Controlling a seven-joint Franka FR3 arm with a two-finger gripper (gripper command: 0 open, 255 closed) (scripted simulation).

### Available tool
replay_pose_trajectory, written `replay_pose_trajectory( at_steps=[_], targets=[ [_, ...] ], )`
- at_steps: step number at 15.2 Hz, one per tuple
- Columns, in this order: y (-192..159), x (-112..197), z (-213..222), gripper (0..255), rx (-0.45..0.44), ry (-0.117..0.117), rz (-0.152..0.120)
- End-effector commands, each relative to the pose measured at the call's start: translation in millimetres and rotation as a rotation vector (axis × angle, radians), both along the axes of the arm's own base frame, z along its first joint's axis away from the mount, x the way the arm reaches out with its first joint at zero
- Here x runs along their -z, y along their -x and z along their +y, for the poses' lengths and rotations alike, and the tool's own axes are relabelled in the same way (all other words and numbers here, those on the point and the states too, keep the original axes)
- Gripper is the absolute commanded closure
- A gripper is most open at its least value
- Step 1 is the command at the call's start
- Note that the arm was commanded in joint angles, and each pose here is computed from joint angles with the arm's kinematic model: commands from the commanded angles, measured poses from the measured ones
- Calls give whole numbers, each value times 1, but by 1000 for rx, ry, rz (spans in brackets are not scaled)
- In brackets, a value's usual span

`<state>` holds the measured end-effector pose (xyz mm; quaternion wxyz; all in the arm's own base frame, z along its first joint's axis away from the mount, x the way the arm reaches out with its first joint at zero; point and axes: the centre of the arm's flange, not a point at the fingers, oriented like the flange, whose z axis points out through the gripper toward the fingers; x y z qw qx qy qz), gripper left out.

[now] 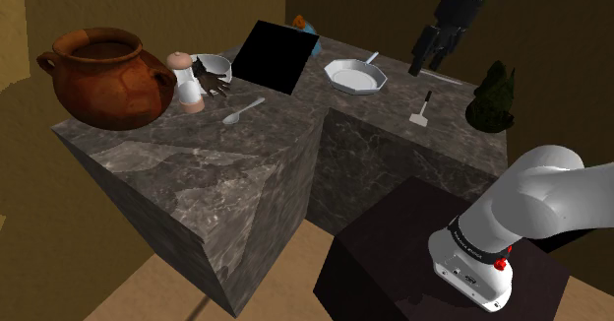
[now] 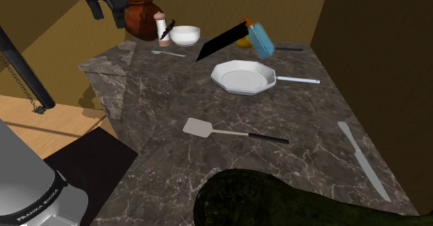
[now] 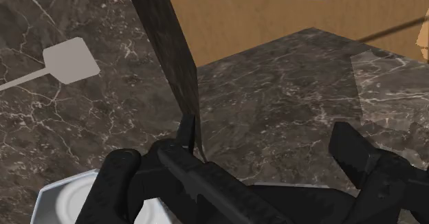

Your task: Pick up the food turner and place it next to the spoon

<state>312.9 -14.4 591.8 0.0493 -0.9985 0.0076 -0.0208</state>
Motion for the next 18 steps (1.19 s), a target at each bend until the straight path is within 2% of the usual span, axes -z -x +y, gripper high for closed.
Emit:
replay_pose_trajectory(
  at_steps=[1, 10, 18],
  targets=[
    [0, 0, 0, 0, 0, 0, 0],
    [-59, 63, -72, 0, 340, 28, 11],
    [-87, 117, -151, 0, 642, 54, 20]
  ],
)
